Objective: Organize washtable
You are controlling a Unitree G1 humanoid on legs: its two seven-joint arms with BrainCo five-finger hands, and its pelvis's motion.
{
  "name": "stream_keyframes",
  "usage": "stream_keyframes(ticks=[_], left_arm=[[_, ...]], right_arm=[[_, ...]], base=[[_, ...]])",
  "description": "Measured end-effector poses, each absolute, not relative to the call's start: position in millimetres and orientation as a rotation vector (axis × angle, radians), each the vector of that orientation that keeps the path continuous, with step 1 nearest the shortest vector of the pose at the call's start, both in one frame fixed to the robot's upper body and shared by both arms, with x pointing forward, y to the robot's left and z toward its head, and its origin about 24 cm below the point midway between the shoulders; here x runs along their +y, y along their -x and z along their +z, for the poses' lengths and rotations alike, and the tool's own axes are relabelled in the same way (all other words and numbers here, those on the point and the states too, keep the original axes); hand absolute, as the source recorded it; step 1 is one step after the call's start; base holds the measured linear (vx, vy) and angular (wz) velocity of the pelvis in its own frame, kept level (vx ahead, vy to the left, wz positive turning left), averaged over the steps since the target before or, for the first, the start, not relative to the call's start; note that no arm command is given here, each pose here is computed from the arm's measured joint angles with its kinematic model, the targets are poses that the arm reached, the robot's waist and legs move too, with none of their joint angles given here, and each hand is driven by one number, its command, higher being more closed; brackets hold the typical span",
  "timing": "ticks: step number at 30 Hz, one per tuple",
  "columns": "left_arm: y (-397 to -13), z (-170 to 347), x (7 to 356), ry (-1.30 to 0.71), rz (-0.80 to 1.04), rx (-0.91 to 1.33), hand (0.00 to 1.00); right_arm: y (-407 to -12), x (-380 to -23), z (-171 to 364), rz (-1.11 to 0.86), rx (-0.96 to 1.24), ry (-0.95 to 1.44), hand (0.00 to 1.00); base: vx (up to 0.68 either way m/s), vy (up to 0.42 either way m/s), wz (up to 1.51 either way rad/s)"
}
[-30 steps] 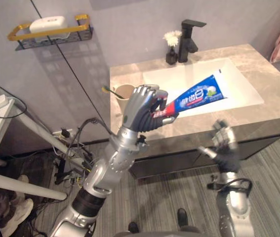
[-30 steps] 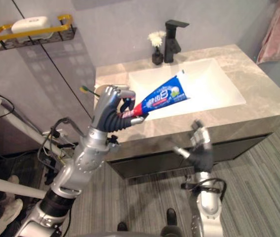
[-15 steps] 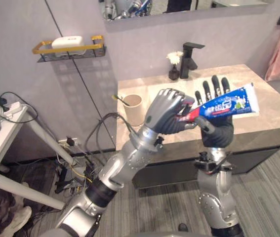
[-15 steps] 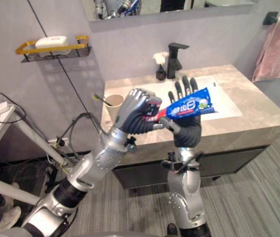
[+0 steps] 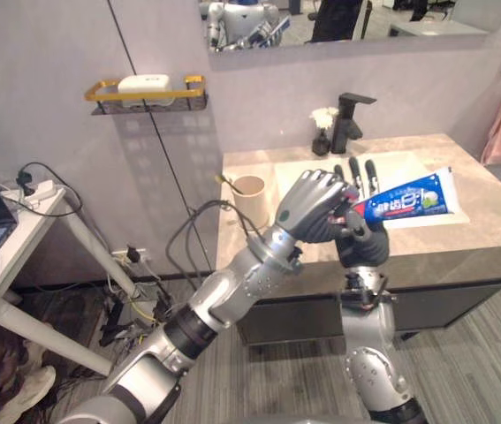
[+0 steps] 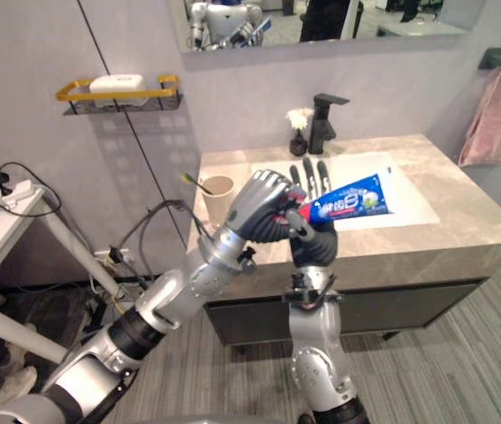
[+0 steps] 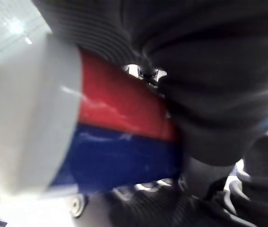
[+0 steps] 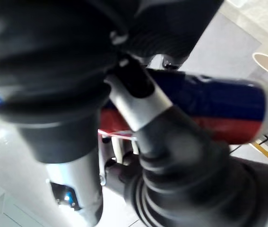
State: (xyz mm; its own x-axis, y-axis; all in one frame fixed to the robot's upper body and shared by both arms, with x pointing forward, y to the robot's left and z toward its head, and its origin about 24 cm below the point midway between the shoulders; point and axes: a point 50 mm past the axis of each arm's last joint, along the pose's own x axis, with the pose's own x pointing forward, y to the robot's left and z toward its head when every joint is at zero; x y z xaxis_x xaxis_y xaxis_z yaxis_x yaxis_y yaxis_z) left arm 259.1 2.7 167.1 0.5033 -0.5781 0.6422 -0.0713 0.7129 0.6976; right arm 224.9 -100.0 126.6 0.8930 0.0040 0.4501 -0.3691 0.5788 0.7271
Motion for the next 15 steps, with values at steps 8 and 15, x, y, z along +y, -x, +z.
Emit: stream_keyframes(ticks=[8, 15], left_arm=[[-255.6, 163.9, -3.7, -0.715, -0.347, -1.021, 1.00], [-255.5, 165.9, -5.3, -0.705, -0.341, -1.032, 1.00]], right_arm=[[-225.8, -96.9, 129.1, 0.234, -0.430, -1.025, 0.00], [-227.6, -96.1, 134.3, 0.246, -0.455, -1.029, 0.00]], base=[[0.00, 0.000, 0.00], [0.00, 0.000, 0.00]])
